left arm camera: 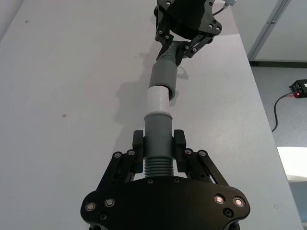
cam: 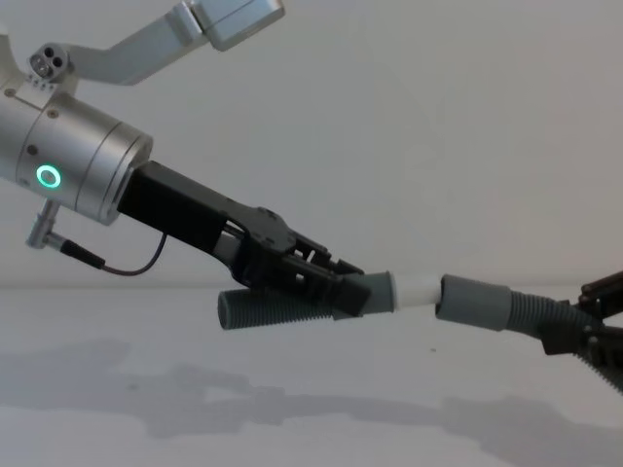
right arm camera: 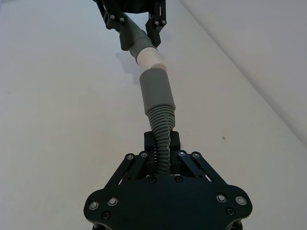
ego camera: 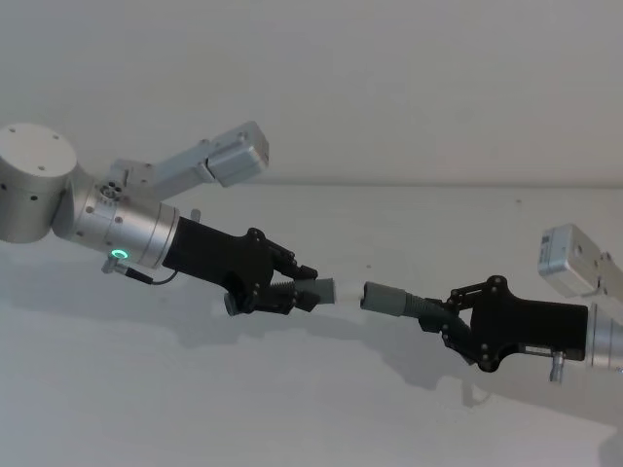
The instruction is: Use both hands to pick up one end of the pipe from the table, align the ends, and insert them.
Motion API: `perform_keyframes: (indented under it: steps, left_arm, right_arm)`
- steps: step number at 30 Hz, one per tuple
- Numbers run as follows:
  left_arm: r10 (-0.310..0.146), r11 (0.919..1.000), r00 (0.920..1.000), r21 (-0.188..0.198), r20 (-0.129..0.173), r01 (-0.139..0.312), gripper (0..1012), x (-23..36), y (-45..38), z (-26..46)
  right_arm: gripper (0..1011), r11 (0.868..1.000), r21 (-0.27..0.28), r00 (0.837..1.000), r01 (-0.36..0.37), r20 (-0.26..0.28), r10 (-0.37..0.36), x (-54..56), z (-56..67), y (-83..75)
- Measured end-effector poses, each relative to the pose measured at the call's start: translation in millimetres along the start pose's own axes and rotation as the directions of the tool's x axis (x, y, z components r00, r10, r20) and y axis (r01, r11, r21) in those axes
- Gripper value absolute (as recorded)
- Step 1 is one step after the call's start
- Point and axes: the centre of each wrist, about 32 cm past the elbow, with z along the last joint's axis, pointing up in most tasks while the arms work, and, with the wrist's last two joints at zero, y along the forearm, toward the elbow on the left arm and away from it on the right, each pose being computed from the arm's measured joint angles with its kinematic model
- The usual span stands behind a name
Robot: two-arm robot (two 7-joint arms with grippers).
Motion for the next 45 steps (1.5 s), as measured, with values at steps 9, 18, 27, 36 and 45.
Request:
perform_keyframes:
  steps: [9, 18, 27, 36, 45]
  left_arm:
    - [-0.005, 1.0, 1.0, 0.006, -0.001, 0.005, 349, 0.6, 1.1, -0.8]
    - [-0.007, 0.9999, 1.0, 0.008, -0.003, 0.007, 349, 1.4, 2.0, -2.0]
    - [-0.01, 0.9999, 1.0, -0.004, 0.001, 0.01, 349, 2.9, 0.9, -1.3]
    - [-0.015, 0.9998, 0.9999, -0.015, 0.006, 0.015, 349, 4.3, -1.0, 0.4]
    - [-0.021, 0.9996, 0.9998, -0.017, 0.006, 0.021, 349, 4.4, -2.2, 0.9]
  right_arm:
    - [148, 1.0, 0.0, 1.0, -0.002, -0.012, 0.002, 1.9, -0.2, 1.1]
    - [148, 1.0, 0.0, 1.0, -0.006, -0.023, 0.006, 3.5, -0.1, 2.8]
    - [148, 1.0, -0.001, 0.999, -0.017, -0.031, 0.017, 3.2, -0.3, 4.3]
    - [147, 1.0, 0.001, 0.999, -0.024, -0.04, 0.024, 2.5, -0.3, 4.3]
    - [148, 1.0, 0.007, 0.998, -0.026, -0.049, 0.026, 2.6, 0.0, 3.6]
